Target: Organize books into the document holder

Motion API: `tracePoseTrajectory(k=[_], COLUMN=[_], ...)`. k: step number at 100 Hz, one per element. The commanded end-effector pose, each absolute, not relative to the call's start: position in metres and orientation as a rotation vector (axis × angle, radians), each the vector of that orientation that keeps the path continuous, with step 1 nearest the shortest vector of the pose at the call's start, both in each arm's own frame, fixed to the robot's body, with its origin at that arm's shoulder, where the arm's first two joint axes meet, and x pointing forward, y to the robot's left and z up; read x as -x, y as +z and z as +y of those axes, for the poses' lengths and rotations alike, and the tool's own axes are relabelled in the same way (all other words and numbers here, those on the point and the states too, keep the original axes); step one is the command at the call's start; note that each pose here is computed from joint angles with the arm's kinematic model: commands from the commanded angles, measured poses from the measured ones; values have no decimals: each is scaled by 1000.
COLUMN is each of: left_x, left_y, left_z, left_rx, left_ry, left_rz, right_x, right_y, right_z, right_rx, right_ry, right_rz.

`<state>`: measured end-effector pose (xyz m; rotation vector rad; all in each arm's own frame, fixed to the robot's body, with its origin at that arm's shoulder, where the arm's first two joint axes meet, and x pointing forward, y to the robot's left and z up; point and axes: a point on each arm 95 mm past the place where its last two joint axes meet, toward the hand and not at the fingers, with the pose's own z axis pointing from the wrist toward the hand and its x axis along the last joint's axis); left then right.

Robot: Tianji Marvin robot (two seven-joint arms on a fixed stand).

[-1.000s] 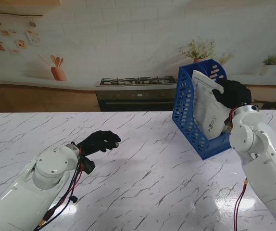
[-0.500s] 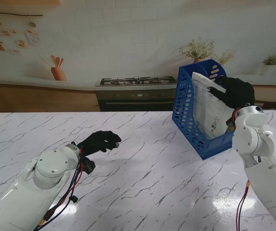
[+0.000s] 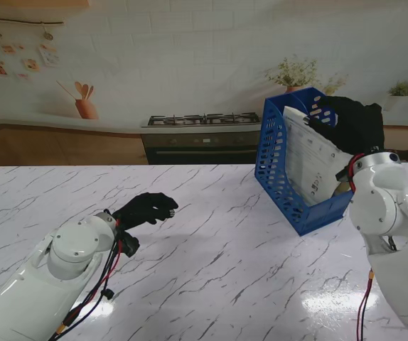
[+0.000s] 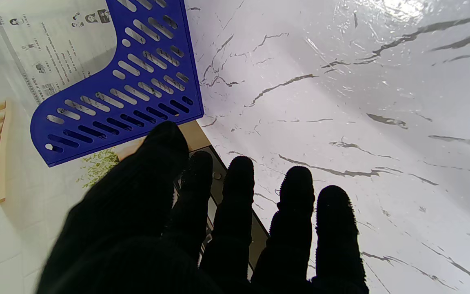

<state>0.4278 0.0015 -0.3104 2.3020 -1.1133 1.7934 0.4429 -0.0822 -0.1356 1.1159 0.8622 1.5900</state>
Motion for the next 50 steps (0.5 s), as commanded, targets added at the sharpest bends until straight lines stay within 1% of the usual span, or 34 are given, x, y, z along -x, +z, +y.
tracePoseTrajectory(k=[1, 14, 25, 50], left_x=[-424, -422, -421, -421], left_y=[-309, -309, -309, -309], left_z=[-2, 0, -1, -1], left_rx=[-2266, -2270, -2270, -2269], left_ry=[1805, 1805, 1803, 1810], left_rz=[-1124, -1122, -1118, -1113], right_x=[-435, -426, -423, -421], right_y=[-130, -126, -128, -149], right_z=[-67, -52, -41, -14], right_rx=[-1097, -1098, -1100, -1134], right_ry=[1656, 1720, 1765, 1909], right_rz=[861, 879, 908, 974])
